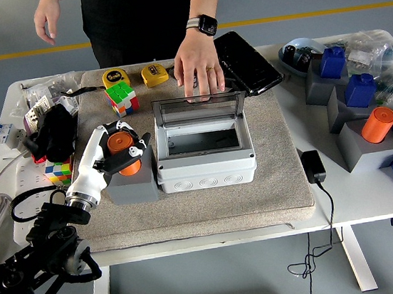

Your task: Fetch the battery,place it into the box,close the lid of the box

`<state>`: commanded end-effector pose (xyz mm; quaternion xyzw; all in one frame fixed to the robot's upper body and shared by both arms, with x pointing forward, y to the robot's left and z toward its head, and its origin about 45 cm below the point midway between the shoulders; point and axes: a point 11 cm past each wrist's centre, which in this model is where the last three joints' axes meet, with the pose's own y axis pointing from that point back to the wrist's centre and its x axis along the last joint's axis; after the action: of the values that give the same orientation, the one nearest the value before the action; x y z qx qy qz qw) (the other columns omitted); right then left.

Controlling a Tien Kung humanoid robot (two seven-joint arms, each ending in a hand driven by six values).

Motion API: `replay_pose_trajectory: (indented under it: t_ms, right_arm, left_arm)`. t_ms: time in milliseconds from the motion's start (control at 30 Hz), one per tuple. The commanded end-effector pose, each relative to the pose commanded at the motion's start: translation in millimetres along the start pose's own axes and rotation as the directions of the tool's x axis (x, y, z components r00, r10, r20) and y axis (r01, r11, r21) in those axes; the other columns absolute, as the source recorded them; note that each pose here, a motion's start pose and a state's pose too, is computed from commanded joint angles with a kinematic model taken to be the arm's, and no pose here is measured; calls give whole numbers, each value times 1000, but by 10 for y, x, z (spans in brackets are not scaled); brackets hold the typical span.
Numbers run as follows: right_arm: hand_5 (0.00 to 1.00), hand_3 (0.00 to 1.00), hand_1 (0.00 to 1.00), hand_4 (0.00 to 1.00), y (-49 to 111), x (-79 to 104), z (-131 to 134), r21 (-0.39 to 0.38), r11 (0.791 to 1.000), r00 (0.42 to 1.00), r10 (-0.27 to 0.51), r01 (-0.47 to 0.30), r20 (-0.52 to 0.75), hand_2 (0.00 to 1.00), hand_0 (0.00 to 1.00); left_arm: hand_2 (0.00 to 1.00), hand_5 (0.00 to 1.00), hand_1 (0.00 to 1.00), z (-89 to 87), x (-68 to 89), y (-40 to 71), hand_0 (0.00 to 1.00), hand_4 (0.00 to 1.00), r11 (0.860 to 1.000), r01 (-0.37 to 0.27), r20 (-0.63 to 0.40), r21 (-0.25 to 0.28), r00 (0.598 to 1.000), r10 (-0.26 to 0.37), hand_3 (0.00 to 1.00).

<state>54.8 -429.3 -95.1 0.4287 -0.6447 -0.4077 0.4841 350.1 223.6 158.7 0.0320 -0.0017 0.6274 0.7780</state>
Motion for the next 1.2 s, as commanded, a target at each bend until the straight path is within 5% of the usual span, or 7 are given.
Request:
replay_pose_trajectory:
  t_ms: [233,400,733,1200]
  right_arm:
    - [482,572,656,925,-1,6,3,-1,1000,1000,2,-2,2,665,624]
    - [482,572,656,925,-1,8,-5,0,1000,1000,2,-2,3,665,624]
    - [483,571,655,925,-2,-3,-19,1,1000,1000,1,-1,0,664,624]
    - [482,571,655,924,-3,11,-30,-1,1000,1000,5,-5,-15,664,623]
  left_arm:
    - [142,2,112,361,-70,-56,171,2,996,22,137,-81,991,-10,185]
    - [142,2,112,521,-243,-125,171,2,992,93,293,-83,954,-65,185]
    - [138,2,125,700,-685,-304,180,11,973,227,594,-39,788,-160,192]
    - [135,2,129,721,-1134,-429,179,9,957,285,749,49,623,-224,185]
